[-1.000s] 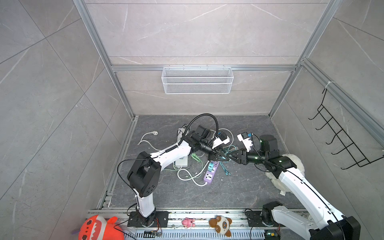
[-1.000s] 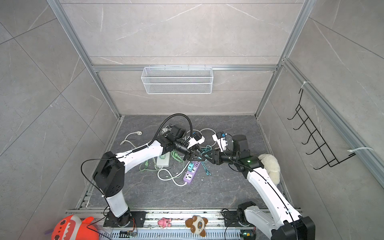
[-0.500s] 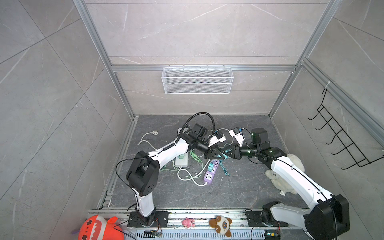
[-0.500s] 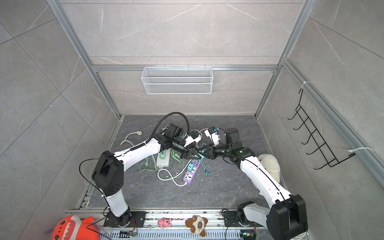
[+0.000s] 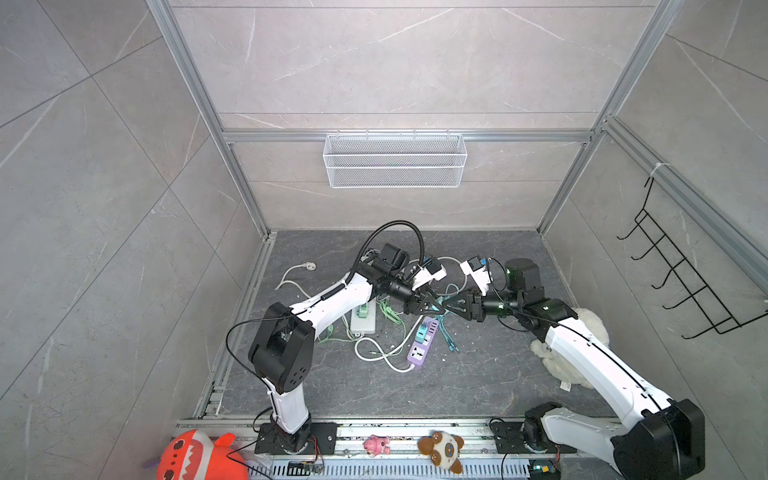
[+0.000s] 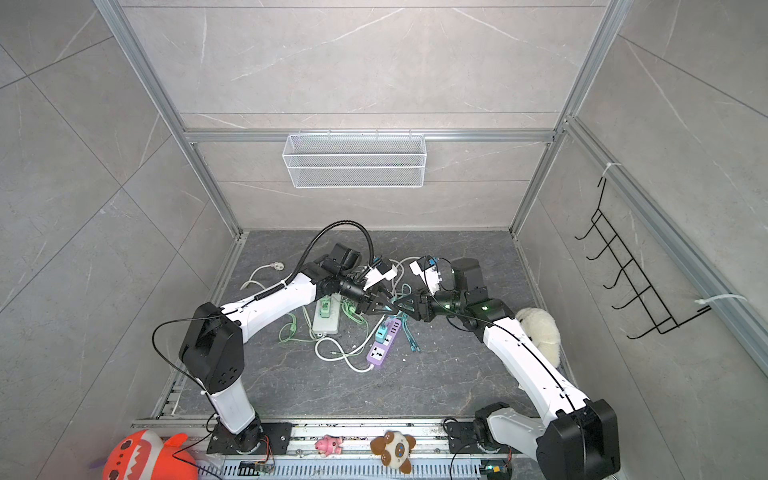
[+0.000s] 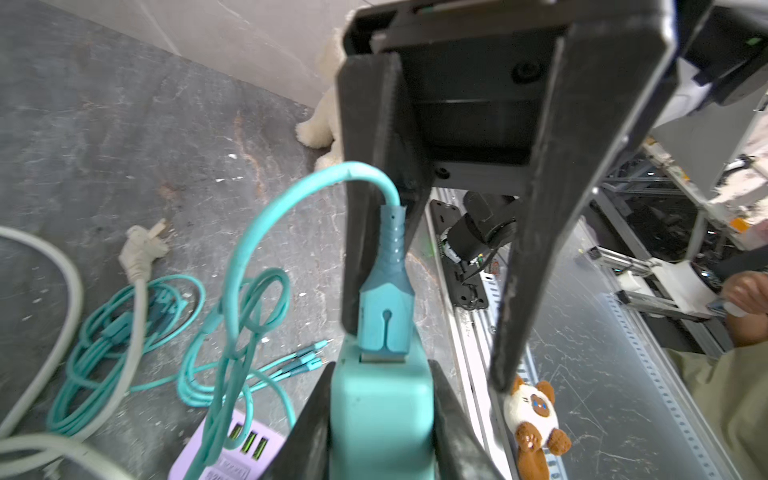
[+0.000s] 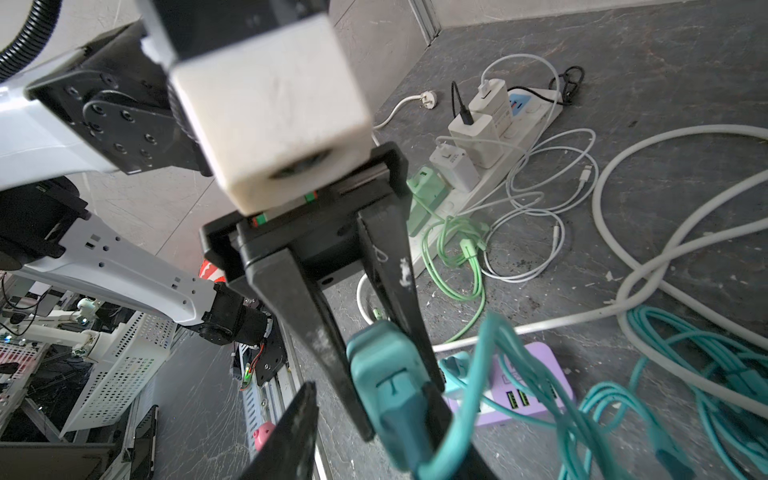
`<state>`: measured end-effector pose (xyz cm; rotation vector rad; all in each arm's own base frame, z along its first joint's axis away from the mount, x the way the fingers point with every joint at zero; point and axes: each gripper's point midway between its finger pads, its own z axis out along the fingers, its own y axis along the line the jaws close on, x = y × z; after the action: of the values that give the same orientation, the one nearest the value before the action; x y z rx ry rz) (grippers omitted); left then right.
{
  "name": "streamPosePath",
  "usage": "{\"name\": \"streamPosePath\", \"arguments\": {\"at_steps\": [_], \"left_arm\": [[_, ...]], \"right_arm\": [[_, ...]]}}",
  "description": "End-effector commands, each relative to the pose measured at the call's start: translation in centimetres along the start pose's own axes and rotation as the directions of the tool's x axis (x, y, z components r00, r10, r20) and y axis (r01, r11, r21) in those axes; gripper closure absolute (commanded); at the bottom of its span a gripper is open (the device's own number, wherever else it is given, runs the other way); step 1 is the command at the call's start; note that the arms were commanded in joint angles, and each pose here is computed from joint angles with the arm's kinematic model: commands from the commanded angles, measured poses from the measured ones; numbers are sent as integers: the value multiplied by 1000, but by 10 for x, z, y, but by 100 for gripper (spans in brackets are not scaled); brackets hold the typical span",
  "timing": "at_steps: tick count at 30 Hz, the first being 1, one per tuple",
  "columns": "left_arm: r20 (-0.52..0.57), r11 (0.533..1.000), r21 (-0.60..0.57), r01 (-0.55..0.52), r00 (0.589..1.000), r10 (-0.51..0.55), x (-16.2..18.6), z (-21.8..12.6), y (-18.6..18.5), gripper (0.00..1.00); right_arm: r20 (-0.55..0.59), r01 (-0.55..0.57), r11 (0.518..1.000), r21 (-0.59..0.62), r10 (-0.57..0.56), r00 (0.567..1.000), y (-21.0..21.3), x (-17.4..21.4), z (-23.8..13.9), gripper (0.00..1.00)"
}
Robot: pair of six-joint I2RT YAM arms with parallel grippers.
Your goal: Insert the plug
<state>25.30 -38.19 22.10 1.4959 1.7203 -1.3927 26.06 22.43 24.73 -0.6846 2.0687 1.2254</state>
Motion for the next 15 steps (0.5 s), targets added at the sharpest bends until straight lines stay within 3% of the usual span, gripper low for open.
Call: {"name": "streamPosePath", "arguments": {"at_steps": [1,6,9,11,15], "left_arm": [[48,990,-92,-106,993,110,-35,-23,1,100],[73,990,-76,-117,990,122,-42,-31,-8,100],[71,991,-89,-102,992,109,-43,-32,-7,100],[53,986,-127,-104,992,112,-40,-27,-3,100],[5,975,-183,-125,992,129,-31,-8,-2,100]], "right_arm": [[-47,-23,996,-87,19,999,16,18,2,56],[-16,-8,994,-107,6,1000,17,13,4,53],[5,-29,999,-44,29,1000,6,6,5,53],[45,-130,991,26,129,991,-11,-8,5,51],[138,-289,957,18,284,949,-17,-35,6,48]]}}
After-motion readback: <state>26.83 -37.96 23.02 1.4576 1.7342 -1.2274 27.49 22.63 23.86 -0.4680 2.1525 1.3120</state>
